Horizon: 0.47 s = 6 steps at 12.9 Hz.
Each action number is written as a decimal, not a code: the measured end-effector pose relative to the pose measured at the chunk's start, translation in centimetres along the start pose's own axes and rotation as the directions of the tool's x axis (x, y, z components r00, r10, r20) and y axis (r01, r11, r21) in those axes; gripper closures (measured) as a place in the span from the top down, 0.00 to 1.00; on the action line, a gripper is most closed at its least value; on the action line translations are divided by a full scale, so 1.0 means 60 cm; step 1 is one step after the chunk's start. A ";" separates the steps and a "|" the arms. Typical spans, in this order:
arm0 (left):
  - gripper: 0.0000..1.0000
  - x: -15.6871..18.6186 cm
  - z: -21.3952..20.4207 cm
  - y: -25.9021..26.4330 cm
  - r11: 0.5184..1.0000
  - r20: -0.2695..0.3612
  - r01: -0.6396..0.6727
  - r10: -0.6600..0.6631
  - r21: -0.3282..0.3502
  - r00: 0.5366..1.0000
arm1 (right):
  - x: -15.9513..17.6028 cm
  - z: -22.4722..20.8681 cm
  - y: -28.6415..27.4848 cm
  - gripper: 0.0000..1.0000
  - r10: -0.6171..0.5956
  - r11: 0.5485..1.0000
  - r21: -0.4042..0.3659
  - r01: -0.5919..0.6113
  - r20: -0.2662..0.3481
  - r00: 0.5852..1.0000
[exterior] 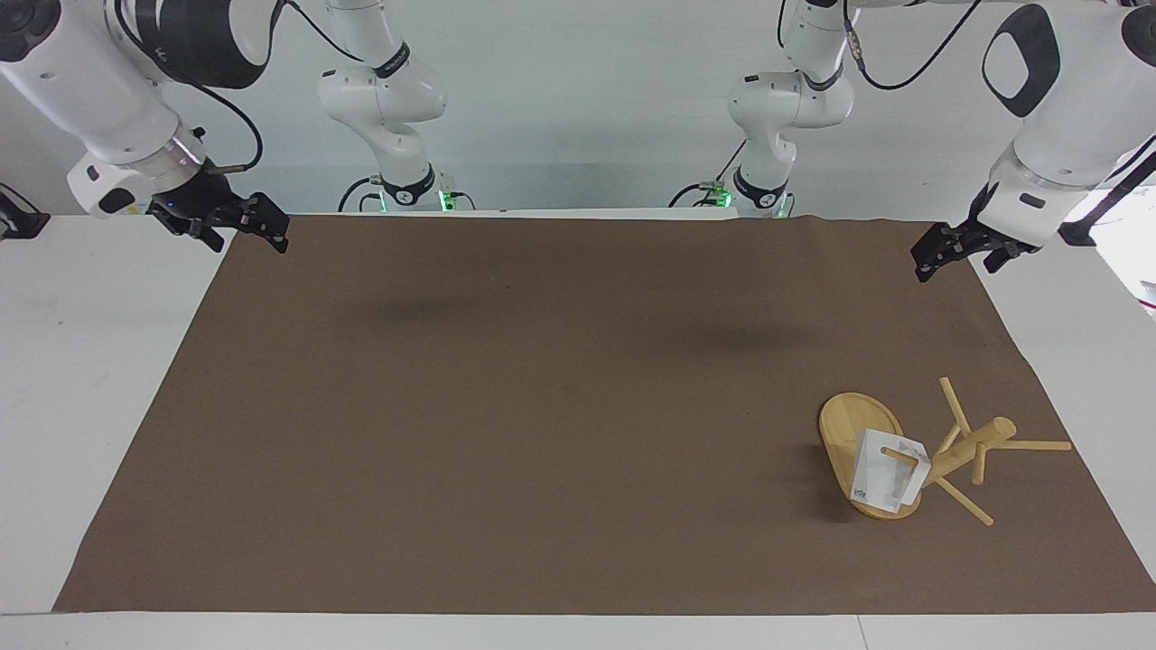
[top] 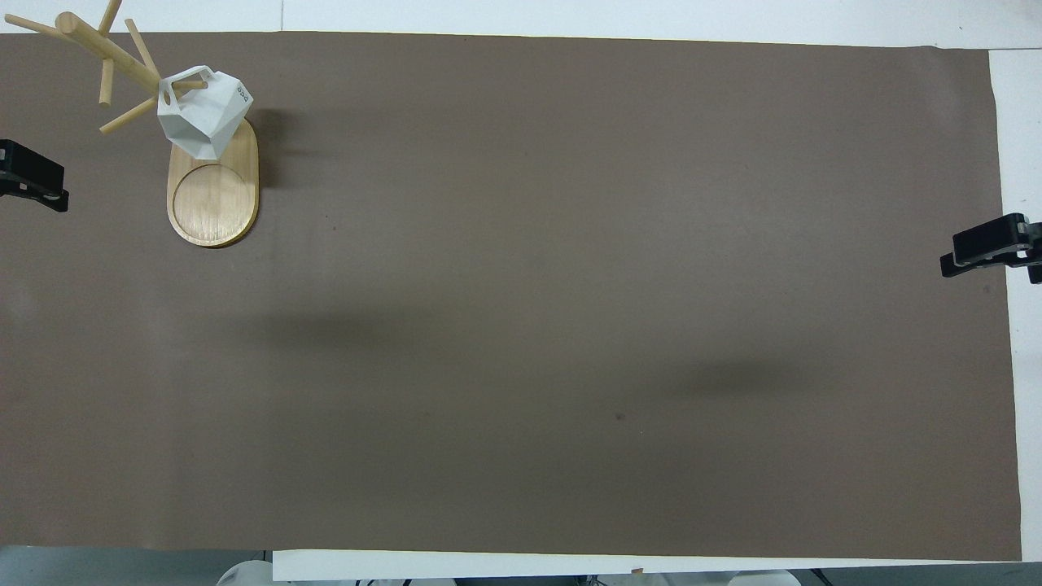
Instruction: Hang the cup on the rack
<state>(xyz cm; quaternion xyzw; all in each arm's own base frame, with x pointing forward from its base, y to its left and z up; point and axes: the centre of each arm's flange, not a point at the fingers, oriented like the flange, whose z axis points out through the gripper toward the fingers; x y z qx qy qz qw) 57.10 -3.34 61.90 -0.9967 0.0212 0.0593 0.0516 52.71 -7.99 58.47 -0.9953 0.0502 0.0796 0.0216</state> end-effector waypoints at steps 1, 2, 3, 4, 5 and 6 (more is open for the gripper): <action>1.00 -0.002 -0.005 0.004 1.000 0.009 -0.009 0.009 -0.021 1.000 | 0.001 -0.001 -0.004 1.00 0.008 1.000 -0.005 -0.008 -0.003 1.000; 1.00 -0.003 -0.007 0.010 0.999 0.011 -0.014 0.015 -0.052 1.000 | 0.001 -0.001 -0.006 1.00 0.013 1.000 -0.006 -0.014 -0.005 1.000; 1.00 -0.003 -0.008 0.013 0.997 0.010 -0.017 0.018 -0.072 1.000 | 0.001 -0.002 -0.006 1.00 0.016 1.000 -0.006 -0.016 -0.006 1.000; 1.00 -0.002 -0.009 0.015 0.996 0.009 -0.019 0.020 -0.082 1.000 | 0.001 -0.002 -0.006 1.00 0.016 1.000 -0.007 -0.016 -0.006 1.000; 1.00 -0.001 -0.009 0.016 0.996 0.007 -0.020 0.020 -0.086 1.000 | 0.001 -0.002 -0.006 1.00 0.016 1.000 -0.007 -0.017 -0.007 1.000; 1.00 -0.001 -0.010 0.016 0.996 0.005 -0.020 0.021 -0.086 1.000 | 0.001 -0.002 -0.006 1.00 0.016 1.000 -0.007 -0.017 -0.007 1.000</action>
